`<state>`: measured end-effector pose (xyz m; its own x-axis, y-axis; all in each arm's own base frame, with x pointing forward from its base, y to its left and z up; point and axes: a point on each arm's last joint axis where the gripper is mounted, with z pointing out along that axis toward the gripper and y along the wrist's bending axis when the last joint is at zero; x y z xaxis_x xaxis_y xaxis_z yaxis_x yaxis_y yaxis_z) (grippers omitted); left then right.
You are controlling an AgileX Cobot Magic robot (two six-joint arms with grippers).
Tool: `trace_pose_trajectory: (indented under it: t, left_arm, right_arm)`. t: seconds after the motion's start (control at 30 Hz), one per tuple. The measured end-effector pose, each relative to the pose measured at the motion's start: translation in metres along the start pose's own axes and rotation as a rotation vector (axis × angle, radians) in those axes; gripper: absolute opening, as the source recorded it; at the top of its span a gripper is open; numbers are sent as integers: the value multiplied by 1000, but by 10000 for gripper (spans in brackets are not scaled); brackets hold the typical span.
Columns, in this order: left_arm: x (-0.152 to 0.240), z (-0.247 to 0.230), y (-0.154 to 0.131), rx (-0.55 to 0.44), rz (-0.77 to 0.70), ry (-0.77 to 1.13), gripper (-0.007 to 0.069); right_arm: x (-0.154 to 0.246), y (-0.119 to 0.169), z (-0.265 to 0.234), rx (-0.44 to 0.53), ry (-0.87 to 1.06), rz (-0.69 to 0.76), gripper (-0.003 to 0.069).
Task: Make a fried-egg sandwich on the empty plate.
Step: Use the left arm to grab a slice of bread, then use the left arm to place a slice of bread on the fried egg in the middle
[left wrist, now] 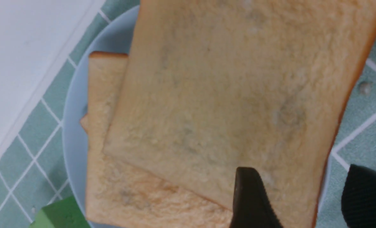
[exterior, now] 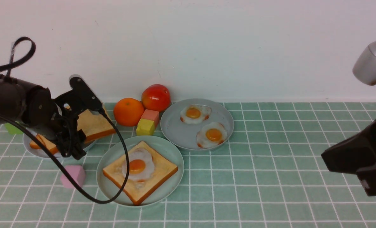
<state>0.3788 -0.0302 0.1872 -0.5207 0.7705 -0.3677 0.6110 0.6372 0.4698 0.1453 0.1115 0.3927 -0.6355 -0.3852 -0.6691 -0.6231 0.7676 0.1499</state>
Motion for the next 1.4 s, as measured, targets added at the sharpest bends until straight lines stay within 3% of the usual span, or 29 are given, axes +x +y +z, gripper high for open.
trace_pose_trajectory:
  t: [0.5, 0.63, 0.7, 0.83, 1.17, 1.4]
  left_arm:
    - [1, 11, -2, -9, 37, -5, 368]
    - [1, 11, -2, -8, 6, -3, 272]
    - [1, 11, -2, -7, -2, -2, 177]
    - [1, 11, -2, -10, 5, -1, 69]
    - [-3, -8, 6, -46, 10, -26, 62]
    - [-13, -49, 9, -58, -109, -50, 62]
  right_arm:
    - [0, 0, 0, 0, -2, 0, 32]
    - [0, 0, 0, -5, -3, 3, 32]
    - [0, 0, 0, -5, -3, 3, 32]
    - [0, 1, 0, -9, -3, 5, 32]
    - [0, 2, 0, -26, 1, 14, 40]
    - [0, 2, 0, -26, 1, 12, 43]
